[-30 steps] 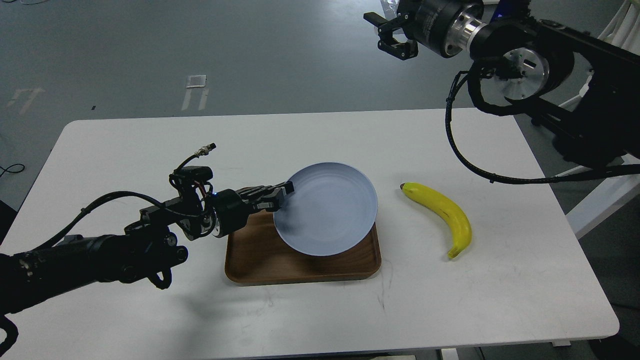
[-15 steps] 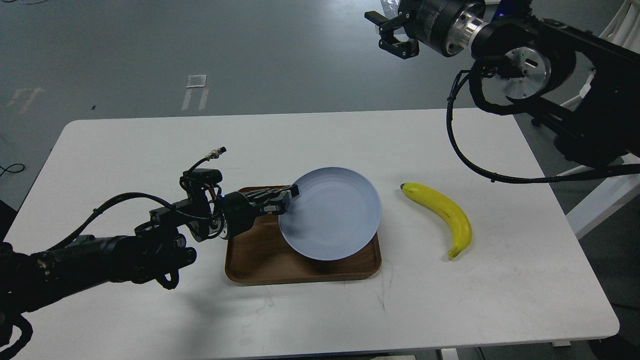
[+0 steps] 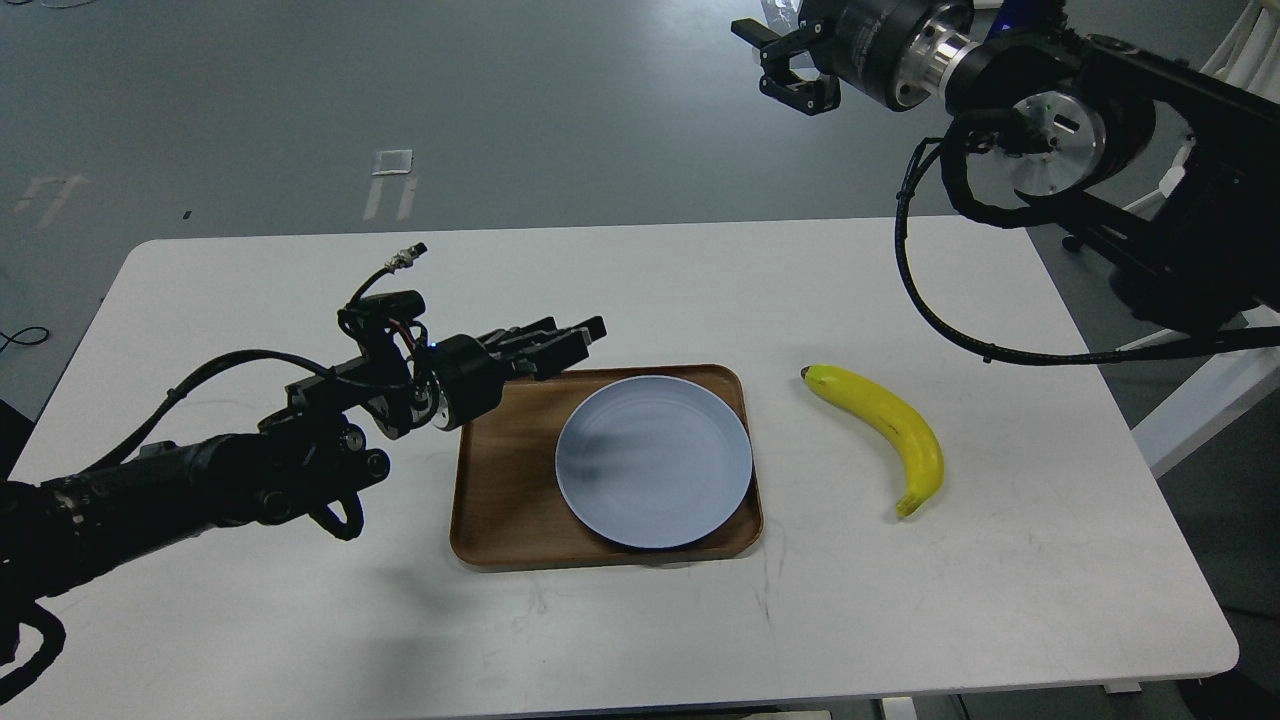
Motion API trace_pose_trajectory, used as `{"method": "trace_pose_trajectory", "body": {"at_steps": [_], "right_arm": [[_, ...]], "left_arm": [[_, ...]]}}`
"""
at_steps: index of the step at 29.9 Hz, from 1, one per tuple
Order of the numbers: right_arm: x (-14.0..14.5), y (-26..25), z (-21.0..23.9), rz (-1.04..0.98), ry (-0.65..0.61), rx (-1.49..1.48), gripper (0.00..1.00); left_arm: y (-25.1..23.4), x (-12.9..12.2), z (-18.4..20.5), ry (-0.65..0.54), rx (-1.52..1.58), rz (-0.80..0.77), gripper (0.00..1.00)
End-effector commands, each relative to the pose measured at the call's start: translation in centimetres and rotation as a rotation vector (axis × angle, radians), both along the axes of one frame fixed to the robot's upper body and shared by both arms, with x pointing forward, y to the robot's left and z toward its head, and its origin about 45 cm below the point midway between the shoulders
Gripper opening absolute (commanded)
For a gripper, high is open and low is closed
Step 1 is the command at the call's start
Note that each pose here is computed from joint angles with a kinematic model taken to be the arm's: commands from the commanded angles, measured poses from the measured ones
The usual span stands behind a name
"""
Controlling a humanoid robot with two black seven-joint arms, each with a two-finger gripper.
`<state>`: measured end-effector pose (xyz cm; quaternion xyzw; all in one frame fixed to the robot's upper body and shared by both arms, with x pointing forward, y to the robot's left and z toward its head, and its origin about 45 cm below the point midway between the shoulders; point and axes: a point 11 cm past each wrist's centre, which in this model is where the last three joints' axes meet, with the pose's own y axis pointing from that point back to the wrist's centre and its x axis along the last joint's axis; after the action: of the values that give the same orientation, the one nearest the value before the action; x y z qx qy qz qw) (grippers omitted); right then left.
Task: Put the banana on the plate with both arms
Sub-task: 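Release the plate and raise the left arm back up, then lower the right gripper to the yellow banana beside the tray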
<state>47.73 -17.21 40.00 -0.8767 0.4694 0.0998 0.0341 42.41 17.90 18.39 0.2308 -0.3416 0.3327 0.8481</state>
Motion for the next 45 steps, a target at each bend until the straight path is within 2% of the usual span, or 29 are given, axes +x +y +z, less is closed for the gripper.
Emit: {"method": "trace_pose_trajectory", "body": {"at_steps": [1,4,8,10,12,15,19,28,30,32,34,35,37,39,45], "right_arm": [[0.0,-0.1,-0.3,0.000,0.003,-0.004,1.00],[0.0,-0.4,-0.4,-0.007,0.006,-0.006,1.00],[0.0,-1.3,-1.1,-0.021,0.020,-0.007,1.00],[-0.1,-1.7,-1.5,-0.030,0.027,-0.008,1.00],[-0.2,-2.3,-2.3,-0.039,0.045,-0.002,1.00],[-0.3,-3.5,-3.4,-0.060,0.067,0.005,1.00],[-1.1,-5.0,-6.1,-0.086,0.123,0.054,1.00],[-3.3,-9.4,-10.0,-0.133,0.189,0.011,1.00],[-3.5,-10.7,-10.2,-0.133,0.127,-0.135,1.00],[-4.0,-12.9,-10.0,-0.110,-0.021,-0.441,1.00],[-4.7,-14.2,-10.6,-0.065,-0.118,-0.682,1.00],[-4.7,-14.3,-10.6,-0.065,-0.118,-0.684,1.00],[-5.7,-15.8,-11.9,0.020,-0.237,-0.996,1.00],[-6.7,-17.2,-12.8,0.096,-0.310,-1.188,0.99],[-10.5,-19.4,-19.2,0.305,-0.375,-1.532,0.97]], "left_arm": [[0.2,3.3,6.0,-0.042,-0.168,0.086,0.98],[-0.3,4.6,9.1,0.000,-0.321,0.108,0.98],[0.1,6.2,13.9,0.161,-0.755,0.154,0.98],[0.6,6.7,13.9,0.274,-0.831,0.218,0.98],[1.2,7.3,13.7,0.496,-0.974,0.307,0.98],[1.4,7.2,13.4,0.635,-1.067,0.314,0.98],[0.8,7.0,14.2,0.660,-1.124,0.270,0.98],[1.6,6.2,10.9,0.679,-1.143,0.322,0.98],[1.7,6.1,10.6,0.679,-1.149,0.328,0.98],[2.0,6.1,10.6,0.668,-1.156,0.328,0.98],[2.4,6.2,10.7,0.660,-1.159,0.330,0.98],[2.4,6.2,10.7,0.660,-1.159,0.330,0.98],[2.8,6.2,10.8,0.654,-1.157,0.331,0.98],[3.1,6.2,10.8,0.652,-1.154,0.335,0.98],[3.2,5.8,9.8,0.667,-1.153,0.349,0.98]]}}
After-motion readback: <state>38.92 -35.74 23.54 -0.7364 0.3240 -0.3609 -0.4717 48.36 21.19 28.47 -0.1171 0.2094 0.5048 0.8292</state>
